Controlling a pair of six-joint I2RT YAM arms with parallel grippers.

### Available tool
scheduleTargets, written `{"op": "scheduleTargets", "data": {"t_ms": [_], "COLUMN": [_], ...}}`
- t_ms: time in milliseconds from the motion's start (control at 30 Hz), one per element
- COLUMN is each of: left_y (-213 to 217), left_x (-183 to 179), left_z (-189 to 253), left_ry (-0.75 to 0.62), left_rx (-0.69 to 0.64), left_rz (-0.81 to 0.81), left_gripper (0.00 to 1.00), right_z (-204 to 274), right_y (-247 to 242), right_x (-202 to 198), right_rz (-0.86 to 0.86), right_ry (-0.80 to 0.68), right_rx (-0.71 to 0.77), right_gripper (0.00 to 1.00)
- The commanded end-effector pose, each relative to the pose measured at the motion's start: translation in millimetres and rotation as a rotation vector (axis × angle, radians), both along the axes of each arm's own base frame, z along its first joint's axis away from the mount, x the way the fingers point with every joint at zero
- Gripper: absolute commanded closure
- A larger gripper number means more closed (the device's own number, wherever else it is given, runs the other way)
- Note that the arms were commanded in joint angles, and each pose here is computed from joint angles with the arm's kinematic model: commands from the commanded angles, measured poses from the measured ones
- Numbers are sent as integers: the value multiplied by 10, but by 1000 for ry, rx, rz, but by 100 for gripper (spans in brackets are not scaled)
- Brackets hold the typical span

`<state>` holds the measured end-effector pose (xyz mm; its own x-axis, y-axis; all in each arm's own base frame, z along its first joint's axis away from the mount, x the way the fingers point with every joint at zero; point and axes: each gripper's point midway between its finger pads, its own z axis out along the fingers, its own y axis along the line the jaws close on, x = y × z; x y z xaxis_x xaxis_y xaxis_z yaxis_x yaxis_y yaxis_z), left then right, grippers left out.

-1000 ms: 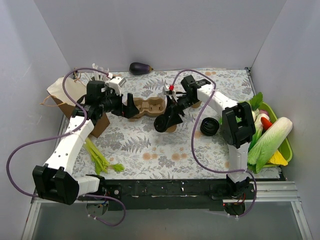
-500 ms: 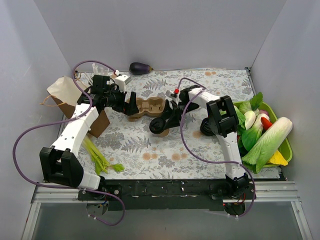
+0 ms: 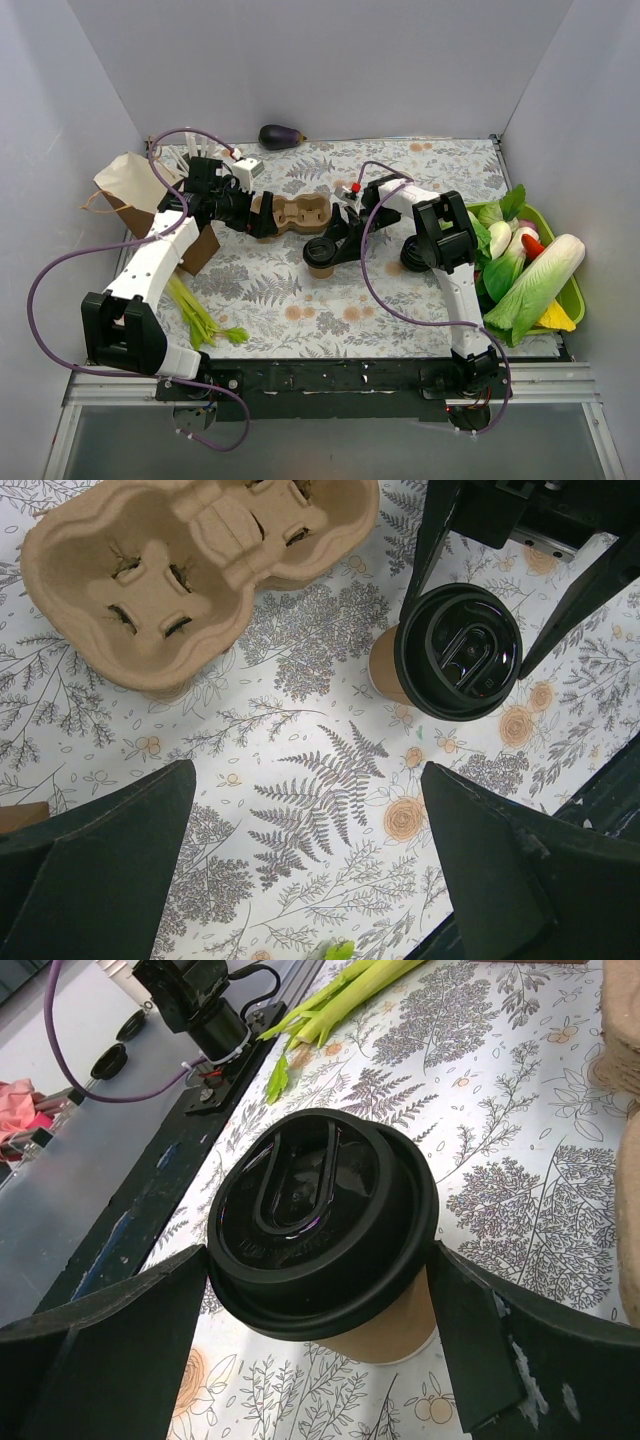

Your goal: Pack the takeout coffee

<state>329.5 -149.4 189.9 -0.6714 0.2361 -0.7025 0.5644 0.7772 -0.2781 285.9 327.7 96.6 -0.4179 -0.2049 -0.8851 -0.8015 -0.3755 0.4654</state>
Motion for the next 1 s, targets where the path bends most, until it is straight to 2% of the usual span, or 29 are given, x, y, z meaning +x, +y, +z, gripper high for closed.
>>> {"op": "scheduleTargets", "data": {"t_ms": [0, 333, 567, 800, 833, 900, 933, 967], "left_y": [-30, -88, -154, -364, -397, -443, -453, -462], "left_x": [-59, -83, -162, -324, -336, -356, -358, -356], "left_z": [210, 288, 179, -34, -26, -11, 5, 26], "left_ry": [-61, -53, -30, -45, -54, -62, -58, -59], "left_rx": [-37, -69, -108, -77, -74, -72, -80, -85], "left_rz": [-26, -41, -67, -171, -184, -199, -197, -198], "left_gripper": [2, 2, 2, 2, 2, 2, 2, 2], "right_z": [221, 278, -97, -137, -31, -70, 96, 21], "right_y": [85, 89, -12, -28, -10, -67, -46, -104], "right_x": [43, 118, 76, 144, 196, 214, 304, 328], "right_rz": [-34, 1, -1, -18, -27, -72, -104, -139], "right_ry": [16, 5, 28, -114, -179, -178, -282, -318], "right_rx": [97, 13, -103, -120, -110, -196, -176, -240], "right_gripper": [4, 2, 2, 2, 2, 2, 2, 2]}}
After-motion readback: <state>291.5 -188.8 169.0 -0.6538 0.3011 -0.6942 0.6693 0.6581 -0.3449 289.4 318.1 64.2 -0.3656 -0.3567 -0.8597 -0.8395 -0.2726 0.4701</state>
